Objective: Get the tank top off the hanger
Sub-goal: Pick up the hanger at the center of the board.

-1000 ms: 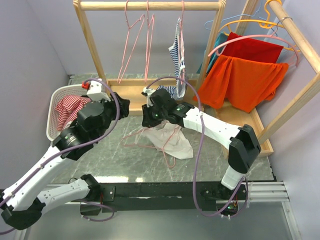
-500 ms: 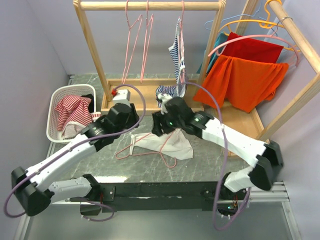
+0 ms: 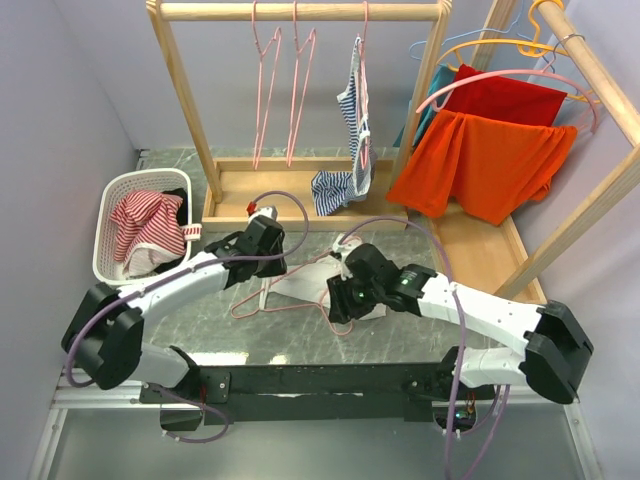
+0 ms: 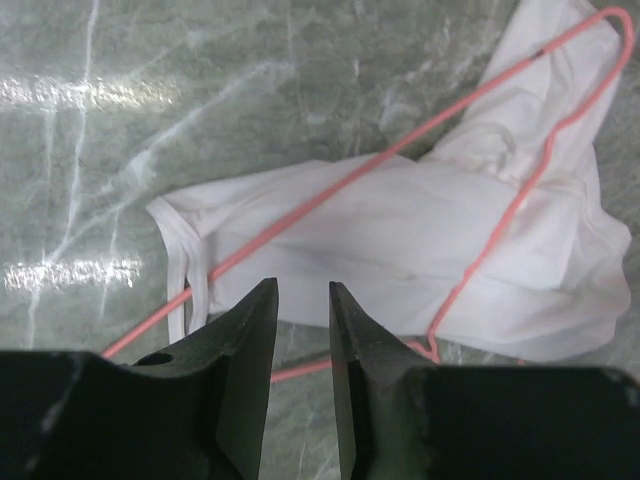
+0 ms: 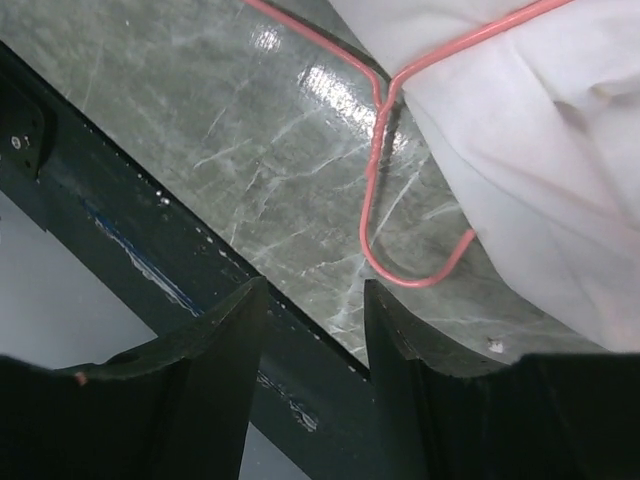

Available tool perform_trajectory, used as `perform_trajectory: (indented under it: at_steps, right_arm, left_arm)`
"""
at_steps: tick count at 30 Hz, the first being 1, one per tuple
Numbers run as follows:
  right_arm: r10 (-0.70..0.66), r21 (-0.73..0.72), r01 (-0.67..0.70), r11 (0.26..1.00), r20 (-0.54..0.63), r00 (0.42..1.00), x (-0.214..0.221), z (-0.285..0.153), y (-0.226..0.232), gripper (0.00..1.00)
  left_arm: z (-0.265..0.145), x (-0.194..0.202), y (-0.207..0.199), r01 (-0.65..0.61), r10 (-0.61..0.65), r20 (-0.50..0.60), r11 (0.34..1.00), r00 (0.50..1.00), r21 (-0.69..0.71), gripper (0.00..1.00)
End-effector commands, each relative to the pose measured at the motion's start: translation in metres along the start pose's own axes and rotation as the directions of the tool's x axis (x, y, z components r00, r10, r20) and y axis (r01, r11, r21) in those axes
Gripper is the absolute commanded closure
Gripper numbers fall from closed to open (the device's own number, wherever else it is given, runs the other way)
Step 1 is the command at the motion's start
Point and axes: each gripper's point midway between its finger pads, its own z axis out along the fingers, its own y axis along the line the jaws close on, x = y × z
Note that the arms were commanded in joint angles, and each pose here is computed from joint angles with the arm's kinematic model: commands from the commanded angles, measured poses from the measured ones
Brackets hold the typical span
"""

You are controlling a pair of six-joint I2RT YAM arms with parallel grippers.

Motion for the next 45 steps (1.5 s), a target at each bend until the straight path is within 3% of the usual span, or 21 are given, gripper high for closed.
perform_trajectory:
  at_steps: [1,9,25,35,42,45]
  right_arm:
    - [-0.012,-0.057,0.013,0.998,0.012,1.0,-0.008,0.019,0.014,0.5]
    - [-0.041,0.002,0.041,0.999,-0.033,0.999,-0.01,0.052,0.009,0.55]
    - [-0.056,0.215,0.07,0.974,-0.07,0.996,-0.003,0.075,-0.019,0.59]
    - [-0.06,0.204,0.08,0.976,-0.106,0.993,0.005,0.087,-0.019,0.64]
    - [-0.082,0.213,0.099,0.972,-0.087,0.993,0.0,0.079,-0.014,0.98]
    - [-0.115,0.28,0.119,0.953,-0.029,0.993,-0.013,0.06,-0.014,1.0]
  left_arm:
    - [0.011,-0.018,-0.01,0.058,-0.059,0.02,0.996,0.998,0.064,0.68]
    - [0.02,-0.032,0.003,0.1,-0.102,0.026,0.993,0.994,0.068,0.68]
    - [0.018,-0.044,0.012,0.105,-0.108,0.048,0.993,0.993,0.054,0.68]
    - [0.014,-0.048,0.015,0.099,-0.102,0.058,0.994,0.993,0.048,0.68]
    - [0.014,-0.05,0.016,0.101,-0.104,0.059,0.994,0.993,0.051,0.68]
    - [0.013,-0.051,0.015,0.098,-0.101,0.062,0.994,0.993,0.055,0.68]
